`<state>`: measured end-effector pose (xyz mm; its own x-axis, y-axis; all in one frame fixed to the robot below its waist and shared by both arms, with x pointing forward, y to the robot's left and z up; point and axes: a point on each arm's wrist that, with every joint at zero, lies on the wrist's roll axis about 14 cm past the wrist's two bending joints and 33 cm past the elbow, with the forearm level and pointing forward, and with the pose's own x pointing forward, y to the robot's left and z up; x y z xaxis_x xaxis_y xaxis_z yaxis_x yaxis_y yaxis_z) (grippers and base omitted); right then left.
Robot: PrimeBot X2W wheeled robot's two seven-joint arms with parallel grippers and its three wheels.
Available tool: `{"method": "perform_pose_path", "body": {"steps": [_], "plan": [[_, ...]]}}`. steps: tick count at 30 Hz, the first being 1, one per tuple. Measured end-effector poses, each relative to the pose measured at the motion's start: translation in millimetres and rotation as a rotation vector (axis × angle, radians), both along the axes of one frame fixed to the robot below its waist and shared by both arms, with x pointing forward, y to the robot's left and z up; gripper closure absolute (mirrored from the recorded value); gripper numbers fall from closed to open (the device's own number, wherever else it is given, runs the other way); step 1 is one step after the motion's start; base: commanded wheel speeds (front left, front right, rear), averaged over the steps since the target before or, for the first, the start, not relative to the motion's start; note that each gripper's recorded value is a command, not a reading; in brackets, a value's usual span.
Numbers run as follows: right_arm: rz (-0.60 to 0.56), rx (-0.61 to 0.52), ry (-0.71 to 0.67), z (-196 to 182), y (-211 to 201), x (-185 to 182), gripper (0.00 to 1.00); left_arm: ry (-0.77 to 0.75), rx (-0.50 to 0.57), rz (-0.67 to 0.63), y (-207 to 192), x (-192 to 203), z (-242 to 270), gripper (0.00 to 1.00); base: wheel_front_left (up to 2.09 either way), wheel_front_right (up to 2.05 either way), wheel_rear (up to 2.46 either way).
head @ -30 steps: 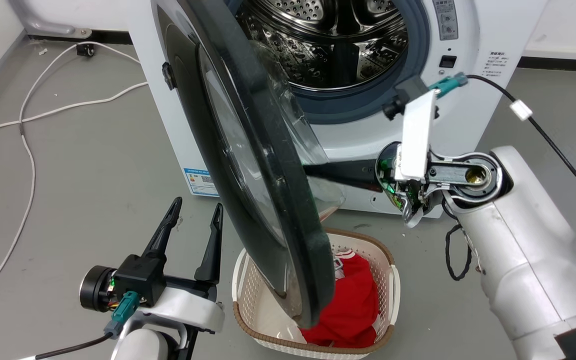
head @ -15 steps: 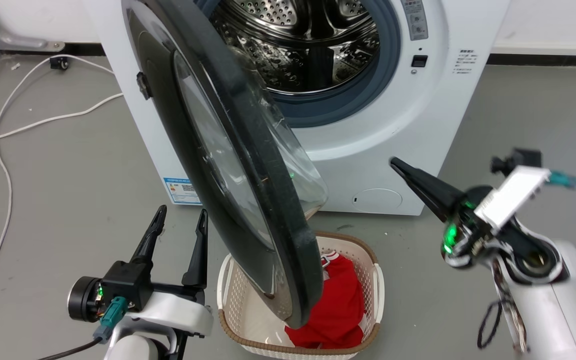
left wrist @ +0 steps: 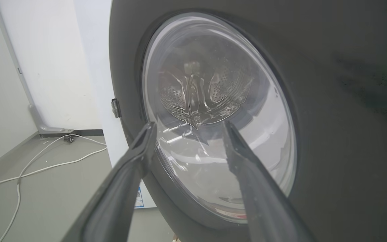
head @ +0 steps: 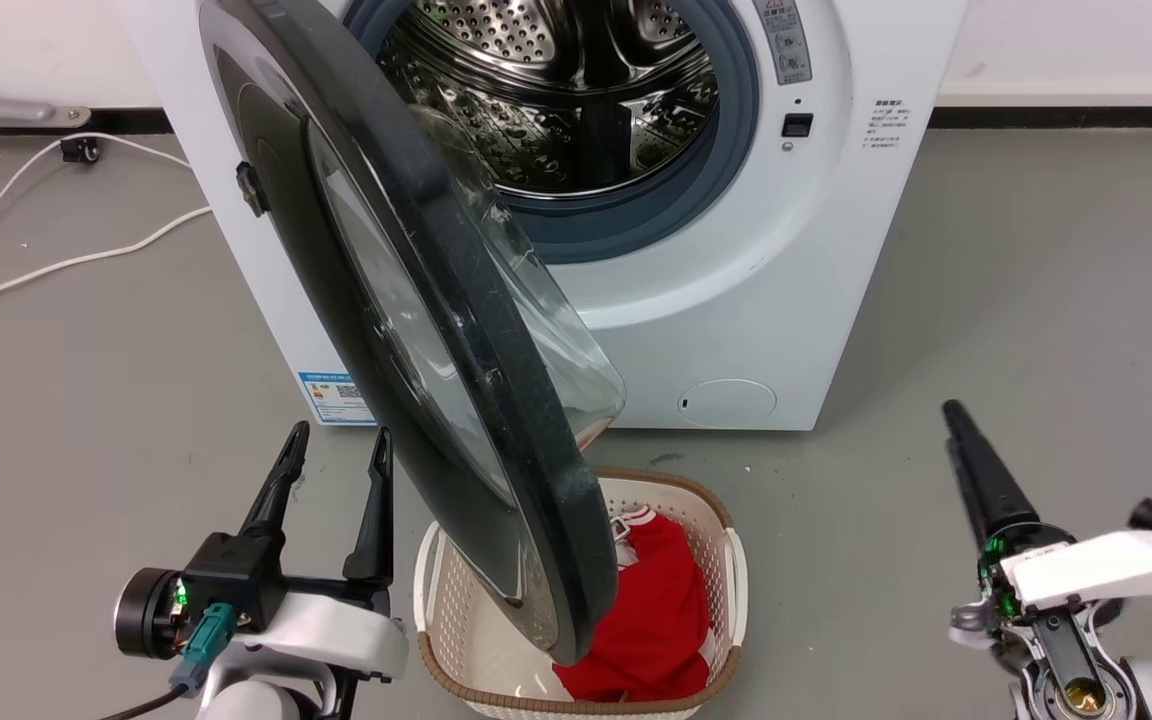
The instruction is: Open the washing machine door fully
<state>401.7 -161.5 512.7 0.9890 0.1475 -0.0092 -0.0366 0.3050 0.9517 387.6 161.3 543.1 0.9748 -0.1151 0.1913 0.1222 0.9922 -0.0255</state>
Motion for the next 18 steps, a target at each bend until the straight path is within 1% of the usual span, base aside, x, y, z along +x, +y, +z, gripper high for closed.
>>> {"method": "perform_pose_path", "body": {"steps": [3,7,9,11,13,14,17,18], "plan": [[-0.111,-0.115,-0.051,7.0,-16.4,-0.1,0.0,-0.001,0.0,0.001,0.2,-0.3,0.2,0.0,0.0,0.0,0.0],[-0.223,-0.355,-0.139,20.1,-33.1,-1.5,0.0,-0.004,0.0,0.005,1.7,0.0,1.4,0.0,0.0,0.0,0.0],[-0.259,-0.523,-0.194,30.0,-41.4,-1.6,0.0,-0.007,0.001,0.008,2.6,0.0,2.1,0.0,0.0,0.0,0.0],[-0.288,-0.657,-0.245,42.0,-46.4,-0.8,0.0,-0.008,0.001,0.009,3.0,0.1,2.6,0.0,0.0,0.0,0.0],[-0.306,-0.817,-0.309,58.3,-46.7,-0.5,0.0,-0.01,0.002,0.011,3.7,0.3,3.3,0.0,0.0,0.0,0.0],[-0.324,-0.934,-0.358,71.7,-45.9,-1.3,0.0,-0.011,0.003,0.013,4.2,0.5,3.2,0.0,0.0,0.0,0.0],[-0.325,-1.099,-0.431,88.5,-34.5,-4.0,0.0,-0.012,0.009,0.013,4.7,0.6,3.6,0.0,0.0,0.0,0.0],[-0.318,-1.134,-0.45,91.4,-29.4,-5.2,0.0,-0.013,0.01,0.014,5.1,0.6,3.8,0.0,0.0,0.0,0.0]]}}
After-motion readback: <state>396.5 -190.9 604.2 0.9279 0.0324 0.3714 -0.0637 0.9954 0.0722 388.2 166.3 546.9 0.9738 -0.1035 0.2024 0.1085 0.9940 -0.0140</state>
